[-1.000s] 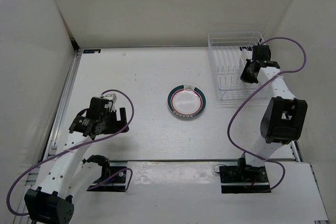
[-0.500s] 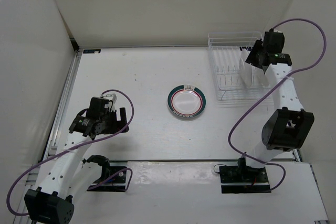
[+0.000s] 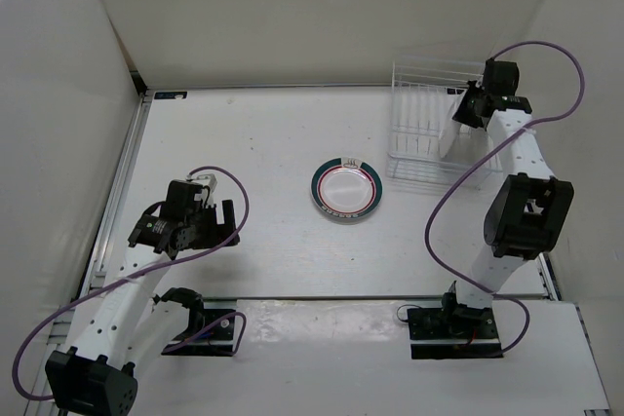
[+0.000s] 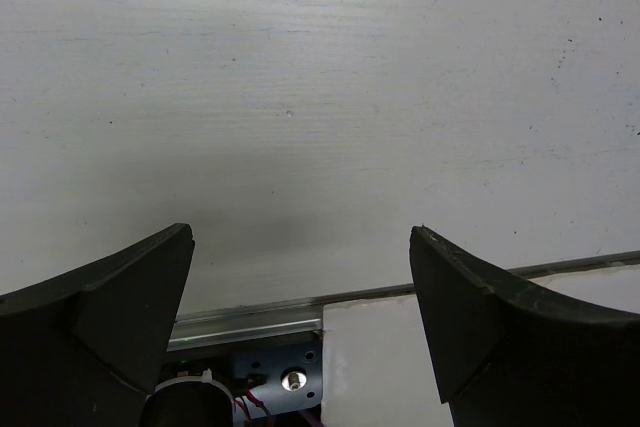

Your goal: Unload the plates from the dish rack

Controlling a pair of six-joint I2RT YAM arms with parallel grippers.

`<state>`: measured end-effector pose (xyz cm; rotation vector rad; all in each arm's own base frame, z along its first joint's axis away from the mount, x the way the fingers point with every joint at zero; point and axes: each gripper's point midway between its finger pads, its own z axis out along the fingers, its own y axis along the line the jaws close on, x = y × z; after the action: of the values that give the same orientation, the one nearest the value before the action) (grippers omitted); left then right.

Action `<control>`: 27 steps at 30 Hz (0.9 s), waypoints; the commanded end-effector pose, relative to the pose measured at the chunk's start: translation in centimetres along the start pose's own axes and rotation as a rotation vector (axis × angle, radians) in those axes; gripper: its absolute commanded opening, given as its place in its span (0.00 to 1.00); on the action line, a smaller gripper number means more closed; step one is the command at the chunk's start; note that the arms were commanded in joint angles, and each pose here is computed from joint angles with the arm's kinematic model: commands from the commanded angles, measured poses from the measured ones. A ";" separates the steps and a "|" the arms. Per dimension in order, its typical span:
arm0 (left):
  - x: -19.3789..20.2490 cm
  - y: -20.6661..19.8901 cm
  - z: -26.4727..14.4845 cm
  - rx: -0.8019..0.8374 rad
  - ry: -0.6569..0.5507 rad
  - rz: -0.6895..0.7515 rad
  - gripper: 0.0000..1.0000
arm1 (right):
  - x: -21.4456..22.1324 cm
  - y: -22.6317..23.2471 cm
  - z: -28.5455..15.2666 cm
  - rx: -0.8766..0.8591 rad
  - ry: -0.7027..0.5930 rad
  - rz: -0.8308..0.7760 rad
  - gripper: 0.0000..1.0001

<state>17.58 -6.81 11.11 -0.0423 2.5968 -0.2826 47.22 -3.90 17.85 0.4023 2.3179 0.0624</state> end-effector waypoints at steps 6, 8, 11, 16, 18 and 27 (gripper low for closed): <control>-0.6 -0.3 -0.2 0.014 -0.026 0.001 1.00 | -1.0 0.2 -1.1 -0.004 -0.033 0.055 0.00; -0.7 -0.3 -0.3 0.013 -0.030 0.002 1.00 | -1.2 0.3 -1.4 -0.009 -0.040 0.055 0.00; -0.6 -0.4 -0.3 0.015 -0.026 -0.001 1.00 | -1.2 0.2 -1.8 -0.008 -0.045 0.044 0.00; -0.6 -0.4 -0.3 0.020 -0.026 -0.001 1.00 | -1.5 0.2 -2.7 -0.011 -0.063 0.042 0.00; -0.5 -0.4 -0.3 0.020 -0.025 0.001 1.00 | -1.3 0.5 -2.8 -0.027 -0.062 0.040 0.00; -0.6 -0.5 -0.3 0.023 -0.028 0.001 1.00 | -2.2 1.8 -4.4 -0.087 -0.091 0.020 0.00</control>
<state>17.58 -6.83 11.12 -0.0421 2.5961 -0.2836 46.20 -0.84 18.77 0.3892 2.3132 0.2288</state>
